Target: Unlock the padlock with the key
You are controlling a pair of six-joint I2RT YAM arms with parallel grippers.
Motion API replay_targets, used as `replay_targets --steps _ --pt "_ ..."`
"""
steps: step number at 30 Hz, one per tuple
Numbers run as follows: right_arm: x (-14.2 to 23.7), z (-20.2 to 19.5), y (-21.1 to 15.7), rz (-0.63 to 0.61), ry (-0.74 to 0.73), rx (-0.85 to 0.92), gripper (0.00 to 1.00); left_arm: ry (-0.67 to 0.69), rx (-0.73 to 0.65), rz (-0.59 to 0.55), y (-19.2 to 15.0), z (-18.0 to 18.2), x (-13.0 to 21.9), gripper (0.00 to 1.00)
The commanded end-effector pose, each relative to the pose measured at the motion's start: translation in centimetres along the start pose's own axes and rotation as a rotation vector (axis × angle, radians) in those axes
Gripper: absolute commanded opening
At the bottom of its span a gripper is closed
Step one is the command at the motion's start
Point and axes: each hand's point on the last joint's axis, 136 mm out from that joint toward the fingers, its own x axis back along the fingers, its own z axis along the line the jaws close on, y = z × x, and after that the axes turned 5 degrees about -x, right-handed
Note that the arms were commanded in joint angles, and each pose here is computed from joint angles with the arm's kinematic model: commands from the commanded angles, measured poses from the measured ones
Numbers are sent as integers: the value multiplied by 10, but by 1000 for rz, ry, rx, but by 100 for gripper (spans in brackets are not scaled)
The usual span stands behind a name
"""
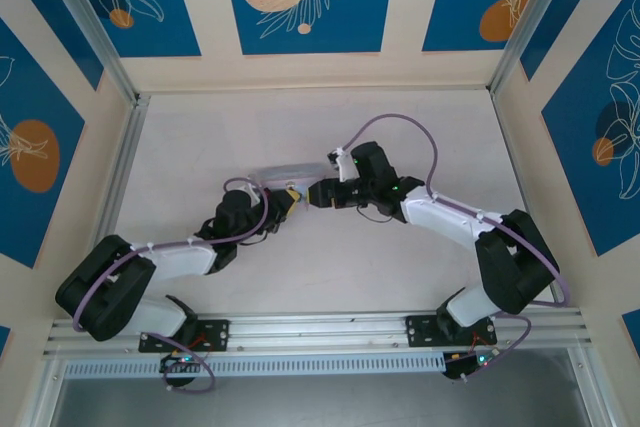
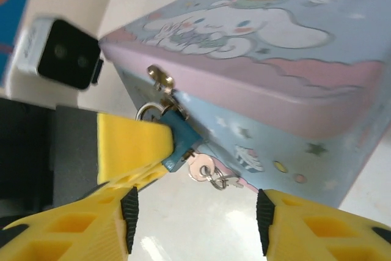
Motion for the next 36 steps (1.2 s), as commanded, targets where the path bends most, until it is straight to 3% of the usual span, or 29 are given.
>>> replay_targets --steps 1,14,26,31,36 --pt "3 -26 -15 52 -190 194 51 -53 -33 28 -3 -20 -4 0" --pt "-6 -7 -7 14 -263 427 46 -55 -23 43 -5 -21 -7 0" --pt "-26 -7 -7 52 -301 481 42 -63 -22 48 -5 -24 -8 0" --pt "-30 -6 0 41 -306 480 30 -64 -21 51 -5 -23 -9 0" --pt "-29 6 3 44 -256 466 6 -61 -18 60 -7 -20 -10 0"
